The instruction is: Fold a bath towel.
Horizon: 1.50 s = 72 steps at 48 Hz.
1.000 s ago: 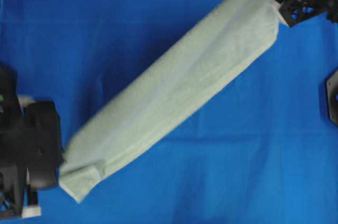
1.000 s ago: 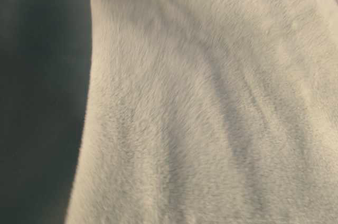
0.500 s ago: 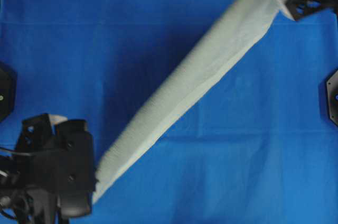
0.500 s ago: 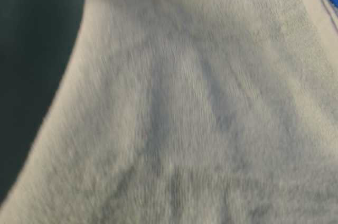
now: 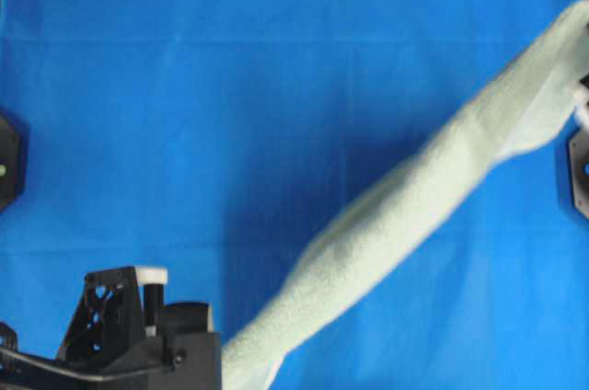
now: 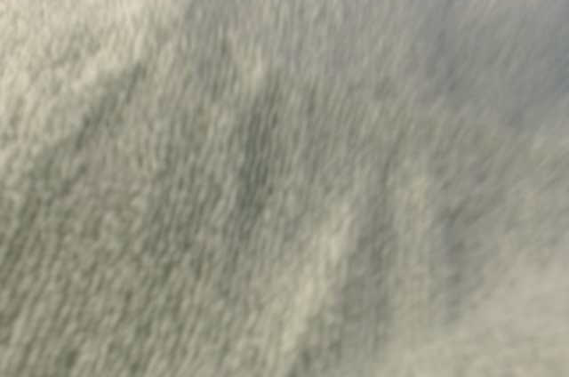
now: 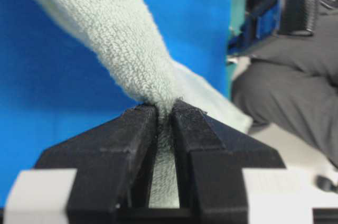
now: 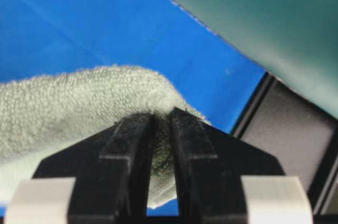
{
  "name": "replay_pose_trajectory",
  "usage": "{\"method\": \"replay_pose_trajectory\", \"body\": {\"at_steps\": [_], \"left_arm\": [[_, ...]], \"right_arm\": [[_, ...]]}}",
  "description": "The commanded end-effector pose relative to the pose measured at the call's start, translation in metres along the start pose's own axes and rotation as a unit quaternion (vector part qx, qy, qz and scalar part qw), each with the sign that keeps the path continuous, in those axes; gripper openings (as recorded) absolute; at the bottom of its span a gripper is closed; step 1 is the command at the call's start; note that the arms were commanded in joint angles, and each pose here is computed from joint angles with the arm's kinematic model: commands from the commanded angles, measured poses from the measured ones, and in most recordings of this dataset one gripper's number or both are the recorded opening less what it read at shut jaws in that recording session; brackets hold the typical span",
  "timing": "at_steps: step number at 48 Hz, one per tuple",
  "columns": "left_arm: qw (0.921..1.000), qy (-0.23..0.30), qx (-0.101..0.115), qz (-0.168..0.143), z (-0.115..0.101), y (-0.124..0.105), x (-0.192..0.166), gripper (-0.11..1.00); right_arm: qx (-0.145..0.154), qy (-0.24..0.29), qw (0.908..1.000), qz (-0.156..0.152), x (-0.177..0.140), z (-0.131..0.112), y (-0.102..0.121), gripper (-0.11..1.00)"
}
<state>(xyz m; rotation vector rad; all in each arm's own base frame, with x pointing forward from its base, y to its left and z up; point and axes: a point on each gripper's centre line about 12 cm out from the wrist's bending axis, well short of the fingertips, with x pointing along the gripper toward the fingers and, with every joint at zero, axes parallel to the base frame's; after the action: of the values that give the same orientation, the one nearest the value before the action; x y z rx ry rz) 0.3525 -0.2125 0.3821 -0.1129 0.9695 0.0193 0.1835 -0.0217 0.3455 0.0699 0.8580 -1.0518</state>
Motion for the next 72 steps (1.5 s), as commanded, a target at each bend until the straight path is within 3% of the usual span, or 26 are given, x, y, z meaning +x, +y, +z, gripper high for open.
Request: {"method": "replay_pose_trajectory", "body": {"at_steps": [1, 6, 17, 21, 27, 35, 44, 55, 62, 65, 68, 72], "left_arm": [[0.9999, -0.010, -0.003, 0.005, -0.002, 0.013, -0.011, 0.07], [0.9991, 0.017, -0.023, 0.032, -0.026, 0.034, 0.006, 0.07], [0.9872, 0.060, -0.122, 0.083, -0.099, 0.097, 0.036, 0.07], [0.9821, 0.069, -0.146, 0.097, -0.128, 0.121, 0.042, 0.07], [0.9749, 0.073, -0.180, 0.109, -0.170, 0.158, 0.048, 0.07], [0.9681, 0.048, -0.224, 0.102, -0.200, 0.193, 0.055, 0.07], [0.9678, 0.044, -0.228, 0.096, -0.221, 0.207, 0.066, 0.07], [0.9638, 0.054, -0.235, 0.113, -0.232, 0.218, 0.071, 0.10], [0.9628, 0.055, -0.234, 0.123, -0.234, 0.225, 0.066, 0.53], [0.9635, 0.056, -0.228, 0.128, -0.233, 0.228, 0.063, 0.71], [0.9640, 0.052, -0.226, 0.131, -0.232, 0.231, 0.058, 0.84], [0.9660, 0.039, -0.223, 0.126, -0.229, 0.233, 0.051, 0.85]], "right_arm": [[0.006, -0.005, 1.0000, -0.003, 0.008, 0.006, 0.005, 0.16], [0.004, 0.005, 1.0000, 0.001, 0.039, 0.006, 0.016, 0.16], [0.006, 0.013, 0.9982, 0.058, 0.121, 0.016, 0.027, 0.16], [0.004, 0.010, 0.9978, 0.066, 0.149, 0.023, 0.026, 0.16], [-0.008, 0.006, 0.9969, 0.078, 0.193, 0.039, 0.026, 0.16], [-0.038, 0.016, 0.9960, 0.079, 0.237, 0.054, 0.033, 0.16], [-0.062, 0.039, 0.9947, 0.072, 0.271, 0.060, 0.044, 0.16], [-0.061, 0.041, 0.9946, 0.073, 0.280, 0.066, 0.048, 0.16], [-0.059, 0.059, 0.9948, 0.059, 0.279, 0.061, 0.044, 0.56], [-0.048, 0.083, 0.9945, 0.043, 0.274, 0.057, 0.037, 0.67], [-0.038, 0.104, 0.9932, 0.033, 0.269, 0.052, 0.032, 0.65], [-0.028, 0.128, 0.9906, 0.038, 0.259, 0.044, 0.029, 0.59]]}}
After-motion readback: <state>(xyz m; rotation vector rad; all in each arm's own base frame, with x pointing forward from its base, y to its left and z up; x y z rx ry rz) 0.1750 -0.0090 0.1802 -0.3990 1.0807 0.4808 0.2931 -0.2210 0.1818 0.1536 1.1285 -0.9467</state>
